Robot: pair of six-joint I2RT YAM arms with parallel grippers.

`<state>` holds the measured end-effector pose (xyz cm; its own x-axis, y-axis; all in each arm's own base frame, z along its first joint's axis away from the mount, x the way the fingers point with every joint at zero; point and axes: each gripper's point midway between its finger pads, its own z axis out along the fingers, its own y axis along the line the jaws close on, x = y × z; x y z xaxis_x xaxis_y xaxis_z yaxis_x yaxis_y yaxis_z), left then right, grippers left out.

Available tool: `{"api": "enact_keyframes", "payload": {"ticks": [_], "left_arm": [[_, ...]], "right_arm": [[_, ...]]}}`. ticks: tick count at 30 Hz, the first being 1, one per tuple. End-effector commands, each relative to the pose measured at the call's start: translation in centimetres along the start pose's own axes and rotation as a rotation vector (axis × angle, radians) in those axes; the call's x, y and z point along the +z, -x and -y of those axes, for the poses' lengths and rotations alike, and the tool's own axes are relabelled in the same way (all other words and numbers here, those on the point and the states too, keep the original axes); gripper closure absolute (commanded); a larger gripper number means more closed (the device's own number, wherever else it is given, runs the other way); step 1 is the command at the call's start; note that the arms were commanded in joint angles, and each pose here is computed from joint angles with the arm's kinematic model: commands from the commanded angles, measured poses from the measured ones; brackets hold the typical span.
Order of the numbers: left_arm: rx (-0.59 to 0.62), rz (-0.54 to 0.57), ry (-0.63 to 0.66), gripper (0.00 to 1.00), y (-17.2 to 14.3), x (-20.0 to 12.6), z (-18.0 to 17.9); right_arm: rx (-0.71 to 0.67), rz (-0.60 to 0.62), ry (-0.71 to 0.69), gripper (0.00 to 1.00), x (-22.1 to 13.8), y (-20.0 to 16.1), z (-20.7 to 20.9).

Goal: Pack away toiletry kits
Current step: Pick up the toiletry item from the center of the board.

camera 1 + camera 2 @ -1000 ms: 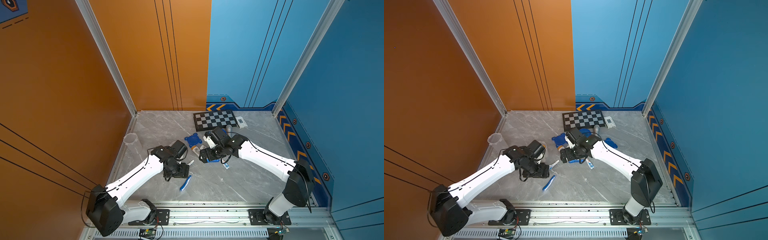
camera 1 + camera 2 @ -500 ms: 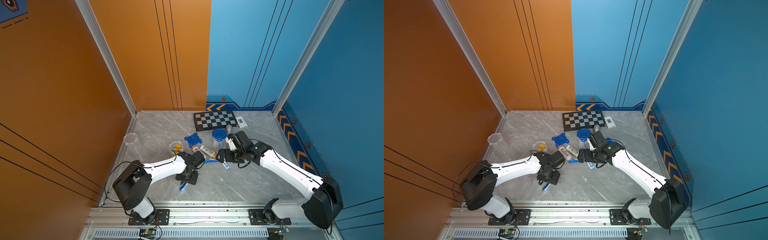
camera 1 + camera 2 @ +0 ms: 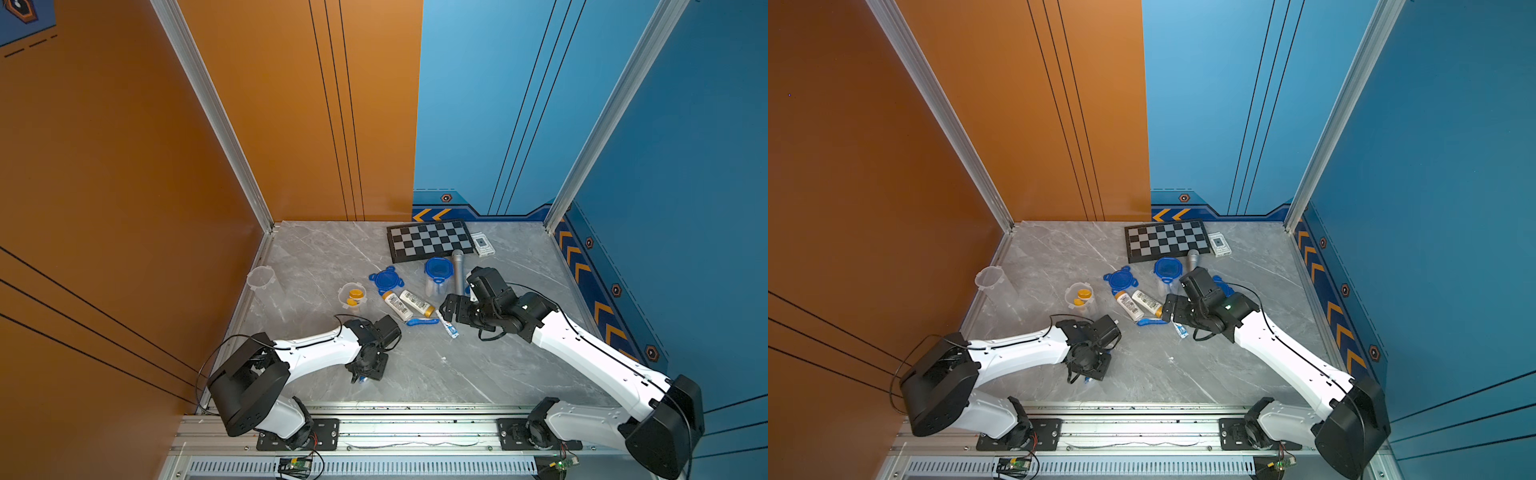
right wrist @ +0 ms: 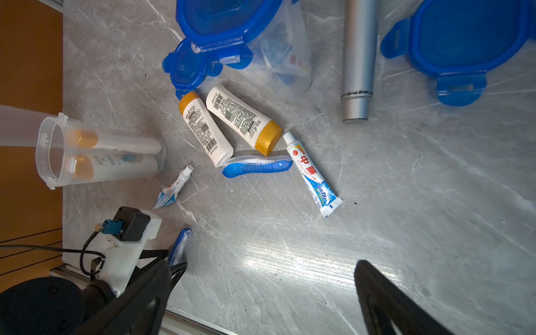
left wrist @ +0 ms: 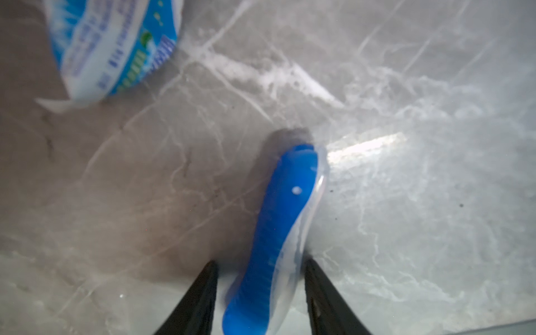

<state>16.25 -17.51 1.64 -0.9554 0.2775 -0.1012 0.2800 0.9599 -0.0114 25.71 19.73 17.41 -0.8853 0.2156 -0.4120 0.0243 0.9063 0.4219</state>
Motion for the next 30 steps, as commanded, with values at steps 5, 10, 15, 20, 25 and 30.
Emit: {"api": "enact_keyframes", "payload": {"ticks": [5,10,15,20,25,30], "left_arm": [[-0.011,-0.047,-0.007,0.75,-2.6,1.0,-0.9],[-0.018,0.038,-0.076,0.84,-1.0,-1.0,0.7],[-0.005,0.204,-0.183,0.87,1.4,-5.5,2.1],[-0.043,0.418,-0.257,0.89,3.2,-11.0,1.3],[-0.037,0.493,-0.262,0.92,4.0,-13.4,0.4],[-0.002,0.523,-0.264,0.91,5.0,-14.7,0.4]], "right_arm": [[0.006,-0.05,-0.057,0.0,1.7,-0.6,0.9],[-0.043,-0.116,0.02,0.0,2.3,-0.6,-0.5],[-0.18,-0.228,0.282,0.0,2.8,-2.4,-5.1],[-0.251,-0.279,0.486,0.0,2.9,-3.2,-9.2],[-0.304,-0.336,0.622,0.05,3.3,-3.3,-14.0],[-0.358,-0.4,0.697,0.12,4.2,-4.2,-18.1]]}}
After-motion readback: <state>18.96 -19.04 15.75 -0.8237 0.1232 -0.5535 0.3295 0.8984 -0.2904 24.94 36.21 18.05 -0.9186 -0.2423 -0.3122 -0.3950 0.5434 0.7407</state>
